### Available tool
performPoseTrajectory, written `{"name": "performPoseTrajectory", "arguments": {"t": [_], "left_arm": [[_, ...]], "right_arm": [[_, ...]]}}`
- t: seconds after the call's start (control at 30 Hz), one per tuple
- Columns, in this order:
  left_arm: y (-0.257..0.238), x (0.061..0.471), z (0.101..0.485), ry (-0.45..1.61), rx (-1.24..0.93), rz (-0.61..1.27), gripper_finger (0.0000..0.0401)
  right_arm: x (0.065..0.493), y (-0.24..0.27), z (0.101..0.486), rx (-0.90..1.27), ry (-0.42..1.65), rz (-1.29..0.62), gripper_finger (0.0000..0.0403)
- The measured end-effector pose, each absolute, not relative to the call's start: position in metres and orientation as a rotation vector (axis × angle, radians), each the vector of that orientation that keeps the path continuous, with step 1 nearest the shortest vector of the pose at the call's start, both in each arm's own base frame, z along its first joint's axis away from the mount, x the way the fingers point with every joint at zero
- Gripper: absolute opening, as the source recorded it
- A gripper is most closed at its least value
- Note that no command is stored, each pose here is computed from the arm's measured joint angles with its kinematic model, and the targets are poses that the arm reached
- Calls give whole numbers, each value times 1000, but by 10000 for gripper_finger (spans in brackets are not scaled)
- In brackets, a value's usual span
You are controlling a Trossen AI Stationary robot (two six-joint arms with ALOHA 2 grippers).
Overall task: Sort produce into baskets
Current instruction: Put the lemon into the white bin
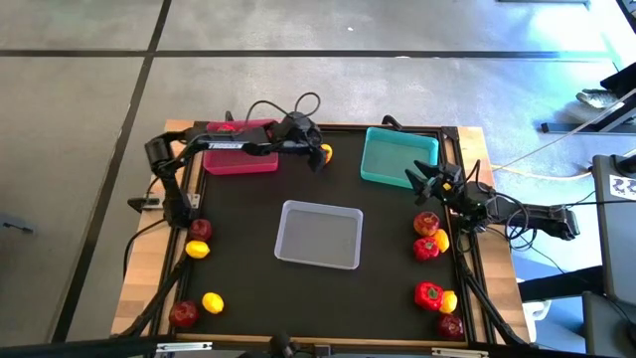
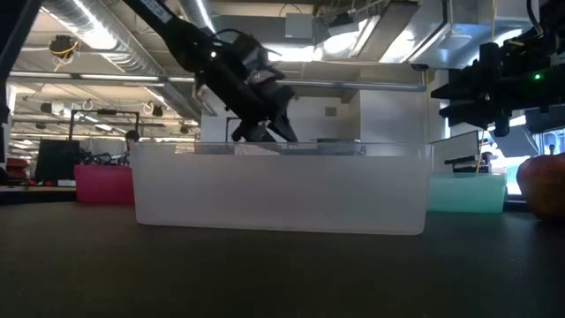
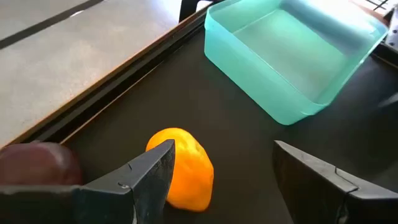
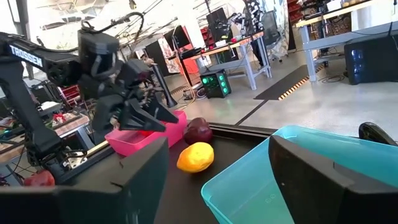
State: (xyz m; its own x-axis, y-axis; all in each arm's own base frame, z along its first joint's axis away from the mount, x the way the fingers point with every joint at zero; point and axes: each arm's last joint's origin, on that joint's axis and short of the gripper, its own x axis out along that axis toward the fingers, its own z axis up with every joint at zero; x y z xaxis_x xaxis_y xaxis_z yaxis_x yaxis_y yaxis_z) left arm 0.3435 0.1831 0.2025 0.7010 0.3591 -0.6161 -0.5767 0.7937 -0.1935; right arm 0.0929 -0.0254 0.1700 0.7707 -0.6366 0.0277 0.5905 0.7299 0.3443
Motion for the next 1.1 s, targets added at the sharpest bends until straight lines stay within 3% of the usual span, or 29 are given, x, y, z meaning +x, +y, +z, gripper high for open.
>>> {"name": "performPoseTrajectory", "arguments": {"t": [0.5, 0.87, 1.1], "left_arm": [[204, 361, 152, 691, -438, 587, 260], [205, 364, 135, 731, -439, 560, 260], [205, 363, 134, 759, -359, 527, 220]], "right_arm": [[93, -25, 170, 327, -146, -678, 278], [93, -25, 170, 327, -145, -678, 278], [93, -25, 170, 327, -145, -679, 278]]}}
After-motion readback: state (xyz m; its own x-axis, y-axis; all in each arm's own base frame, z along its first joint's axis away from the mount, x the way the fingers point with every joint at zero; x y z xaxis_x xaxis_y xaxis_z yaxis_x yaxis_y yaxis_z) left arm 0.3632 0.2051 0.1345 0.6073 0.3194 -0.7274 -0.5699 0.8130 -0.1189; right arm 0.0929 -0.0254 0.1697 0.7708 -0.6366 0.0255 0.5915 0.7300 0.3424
